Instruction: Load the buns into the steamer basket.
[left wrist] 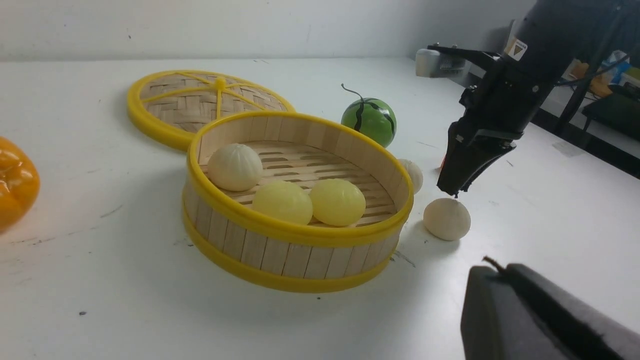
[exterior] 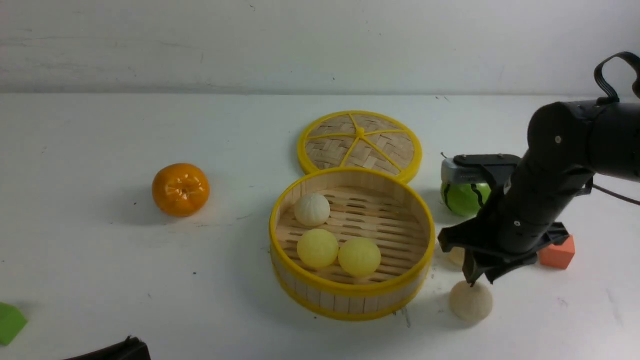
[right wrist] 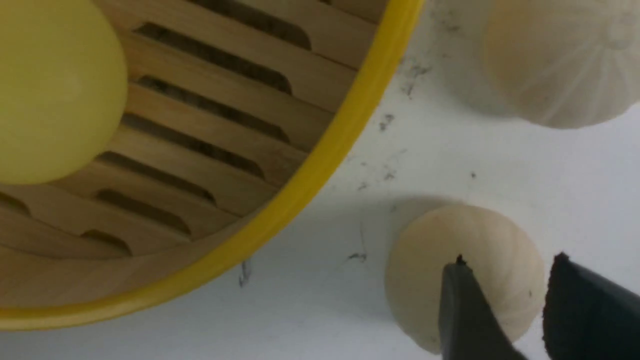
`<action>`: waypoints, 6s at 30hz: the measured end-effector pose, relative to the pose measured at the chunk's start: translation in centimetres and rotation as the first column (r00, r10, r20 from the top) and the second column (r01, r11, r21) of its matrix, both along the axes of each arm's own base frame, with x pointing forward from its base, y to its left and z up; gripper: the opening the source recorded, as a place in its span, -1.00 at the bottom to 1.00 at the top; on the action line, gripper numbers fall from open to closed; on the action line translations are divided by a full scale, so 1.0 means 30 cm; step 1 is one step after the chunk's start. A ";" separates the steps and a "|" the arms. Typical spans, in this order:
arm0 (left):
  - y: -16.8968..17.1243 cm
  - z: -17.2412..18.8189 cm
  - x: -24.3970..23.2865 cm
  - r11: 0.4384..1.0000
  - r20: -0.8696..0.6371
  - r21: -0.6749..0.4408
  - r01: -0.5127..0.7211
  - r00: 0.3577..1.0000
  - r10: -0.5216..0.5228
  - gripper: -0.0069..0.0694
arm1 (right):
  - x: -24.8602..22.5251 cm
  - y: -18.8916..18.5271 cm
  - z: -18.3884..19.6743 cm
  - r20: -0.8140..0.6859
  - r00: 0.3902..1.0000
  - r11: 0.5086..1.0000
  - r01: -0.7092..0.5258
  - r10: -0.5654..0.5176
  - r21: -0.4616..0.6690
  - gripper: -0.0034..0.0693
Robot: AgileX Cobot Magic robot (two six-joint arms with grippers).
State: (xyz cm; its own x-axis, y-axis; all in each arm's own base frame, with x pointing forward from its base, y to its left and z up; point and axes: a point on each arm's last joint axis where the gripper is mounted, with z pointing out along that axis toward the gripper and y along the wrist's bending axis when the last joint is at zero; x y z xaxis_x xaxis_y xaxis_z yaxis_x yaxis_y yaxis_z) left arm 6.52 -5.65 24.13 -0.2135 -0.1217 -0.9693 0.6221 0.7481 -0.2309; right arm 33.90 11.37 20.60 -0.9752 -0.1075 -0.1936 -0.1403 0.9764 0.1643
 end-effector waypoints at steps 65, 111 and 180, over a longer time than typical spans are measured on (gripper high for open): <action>0.000 0.000 0.000 1.000 -0.002 -0.002 0.000 1.000 0.000 -0.72 | 0.387 0.326 0.022 0.152 0.979 0.965 -0.162 0.132 0.208 -0.68; 0.000 0.000 0.000 1.000 -0.003 -0.003 0.000 1.000 0.000 -0.58 | 0.229 -0.033 -0.016 0.007 0.999 0.999 0.044 -0.044 0.003 -0.08; 0.000 0.000 0.000 1.000 -0.003 -0.003 0.000 1.000 0.000 -0.42 | -0.596 -0.099 0.550 0.338 0.940 0.978 -0.117 0.053 0.173 -0.96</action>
